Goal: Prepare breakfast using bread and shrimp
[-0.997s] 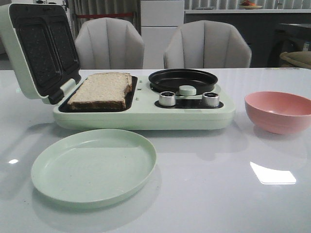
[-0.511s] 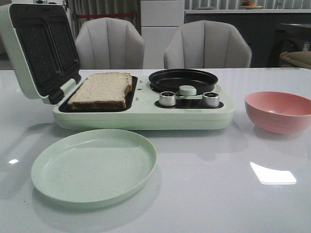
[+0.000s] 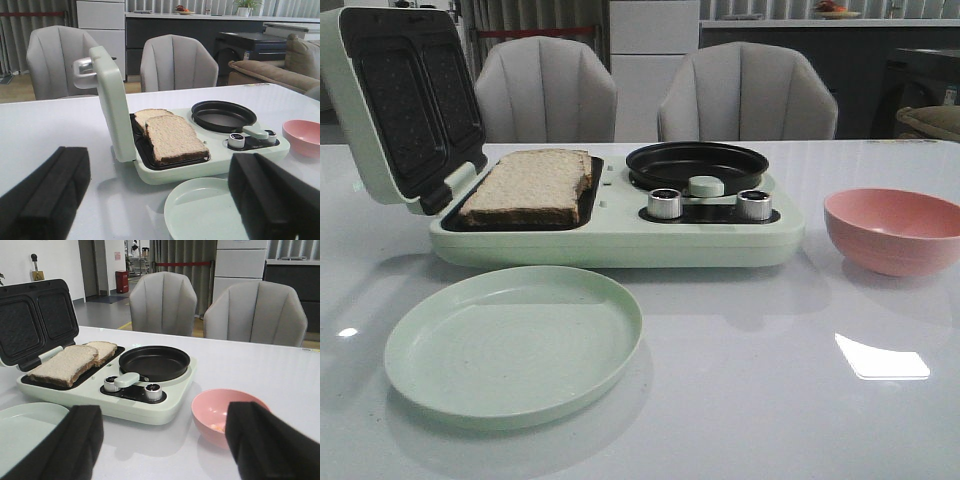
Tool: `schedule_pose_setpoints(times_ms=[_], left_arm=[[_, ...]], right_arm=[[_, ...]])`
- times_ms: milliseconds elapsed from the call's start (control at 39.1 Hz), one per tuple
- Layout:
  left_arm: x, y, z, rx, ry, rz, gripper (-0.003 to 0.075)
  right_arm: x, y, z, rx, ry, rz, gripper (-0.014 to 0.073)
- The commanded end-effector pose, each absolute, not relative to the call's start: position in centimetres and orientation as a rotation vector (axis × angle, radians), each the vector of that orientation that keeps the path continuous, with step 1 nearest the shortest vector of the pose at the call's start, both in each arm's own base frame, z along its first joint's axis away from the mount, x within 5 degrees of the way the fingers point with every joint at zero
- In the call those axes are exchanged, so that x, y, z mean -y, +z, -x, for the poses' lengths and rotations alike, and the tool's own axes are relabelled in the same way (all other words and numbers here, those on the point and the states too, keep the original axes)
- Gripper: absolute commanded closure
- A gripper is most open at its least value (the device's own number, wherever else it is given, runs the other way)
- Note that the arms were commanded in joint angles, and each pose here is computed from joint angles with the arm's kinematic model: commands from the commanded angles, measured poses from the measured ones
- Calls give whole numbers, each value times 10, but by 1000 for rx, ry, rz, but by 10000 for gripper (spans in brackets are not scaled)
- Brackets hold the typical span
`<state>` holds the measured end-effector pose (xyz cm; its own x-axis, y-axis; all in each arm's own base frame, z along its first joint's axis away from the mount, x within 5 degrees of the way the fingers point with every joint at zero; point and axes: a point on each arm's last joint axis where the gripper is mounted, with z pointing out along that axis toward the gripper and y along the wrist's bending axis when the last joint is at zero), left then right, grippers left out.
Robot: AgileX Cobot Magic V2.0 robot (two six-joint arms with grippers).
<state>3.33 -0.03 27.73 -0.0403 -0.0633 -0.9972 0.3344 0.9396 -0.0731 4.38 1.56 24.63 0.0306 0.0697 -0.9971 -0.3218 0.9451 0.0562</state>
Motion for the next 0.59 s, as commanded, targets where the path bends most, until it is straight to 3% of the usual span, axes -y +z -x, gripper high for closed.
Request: schedule_pose_setpoints(times_ms=[0, 230, 435, 563], left_arm=[[-1, 292, -27, -1479, -370, -207, 102], [0, 292, -27, -1475, -372, -207, 102], [3, 289, -26, -1521, -469, -165, 102], [3, 301, -25, -1456, -487, -173, 102]], right_arm=[[-14, 262, -43, -1422, 301, 188, -8], [-14, 262, -43, -1422, 301, 188, -8], [-14, 262, -43, -1422, 301, 188, -8], [-14, 262, -43, -1422, 301, 188, -8]])
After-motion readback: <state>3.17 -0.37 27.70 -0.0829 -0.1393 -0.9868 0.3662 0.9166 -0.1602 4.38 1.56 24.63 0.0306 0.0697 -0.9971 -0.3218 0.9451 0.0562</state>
